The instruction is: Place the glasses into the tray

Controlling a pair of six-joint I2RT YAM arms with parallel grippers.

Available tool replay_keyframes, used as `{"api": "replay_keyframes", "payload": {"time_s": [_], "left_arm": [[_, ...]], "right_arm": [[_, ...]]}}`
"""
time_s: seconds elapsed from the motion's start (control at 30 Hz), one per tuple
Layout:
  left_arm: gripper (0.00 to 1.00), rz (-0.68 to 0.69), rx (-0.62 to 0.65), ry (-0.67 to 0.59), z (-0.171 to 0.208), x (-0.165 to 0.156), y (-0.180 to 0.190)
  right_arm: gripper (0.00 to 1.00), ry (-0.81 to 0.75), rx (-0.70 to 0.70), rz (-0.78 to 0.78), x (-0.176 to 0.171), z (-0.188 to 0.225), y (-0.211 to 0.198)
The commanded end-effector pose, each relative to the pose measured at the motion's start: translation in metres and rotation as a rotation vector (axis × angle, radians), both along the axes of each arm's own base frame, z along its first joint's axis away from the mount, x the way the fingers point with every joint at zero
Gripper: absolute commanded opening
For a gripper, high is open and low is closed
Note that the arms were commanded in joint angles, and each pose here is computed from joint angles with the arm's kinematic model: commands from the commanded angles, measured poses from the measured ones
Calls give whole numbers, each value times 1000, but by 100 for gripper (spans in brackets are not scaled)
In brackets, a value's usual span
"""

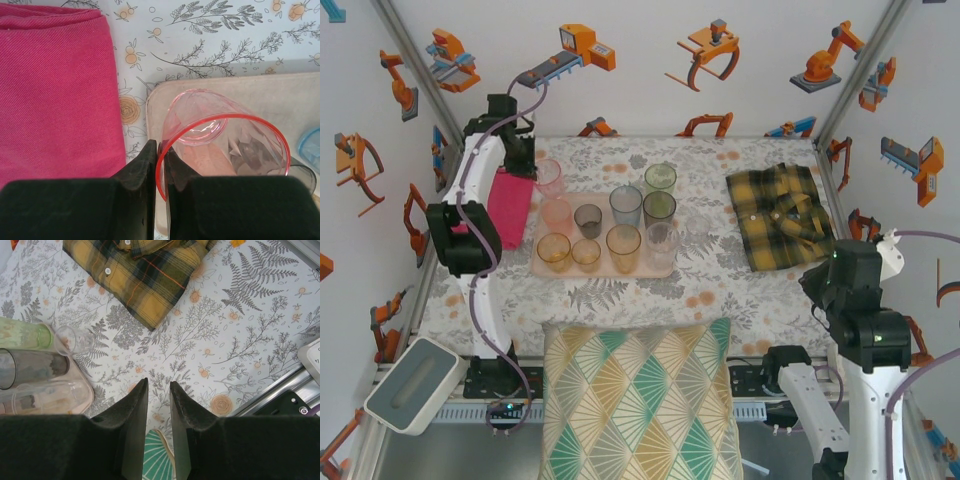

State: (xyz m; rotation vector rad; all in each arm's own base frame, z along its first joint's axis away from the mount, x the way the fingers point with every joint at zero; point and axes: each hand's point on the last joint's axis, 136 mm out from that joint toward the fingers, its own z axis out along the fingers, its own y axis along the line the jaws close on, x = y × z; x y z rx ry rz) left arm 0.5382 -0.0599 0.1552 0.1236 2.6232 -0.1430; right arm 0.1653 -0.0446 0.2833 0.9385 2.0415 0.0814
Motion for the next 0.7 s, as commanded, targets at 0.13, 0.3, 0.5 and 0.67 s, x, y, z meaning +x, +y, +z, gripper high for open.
{"api": "replay_keyframes", "payload": {"time_s": [0.13,0.3,0.5,0.67], "left_arm": [[15,11,2,5,-14,6,2],[15,3,5,38,-31,6,1],[15,3,11,72,-49,2,1],[15,-12,28,78,-54,0,-2]], "right_arm": [[27,8,9,-20,3,-2,-1],[27,14,11,-18,5,-3,-1],[27,13,11,-18,5,-3,-1],[27,19,13,-18,6,-6,-1]]}}
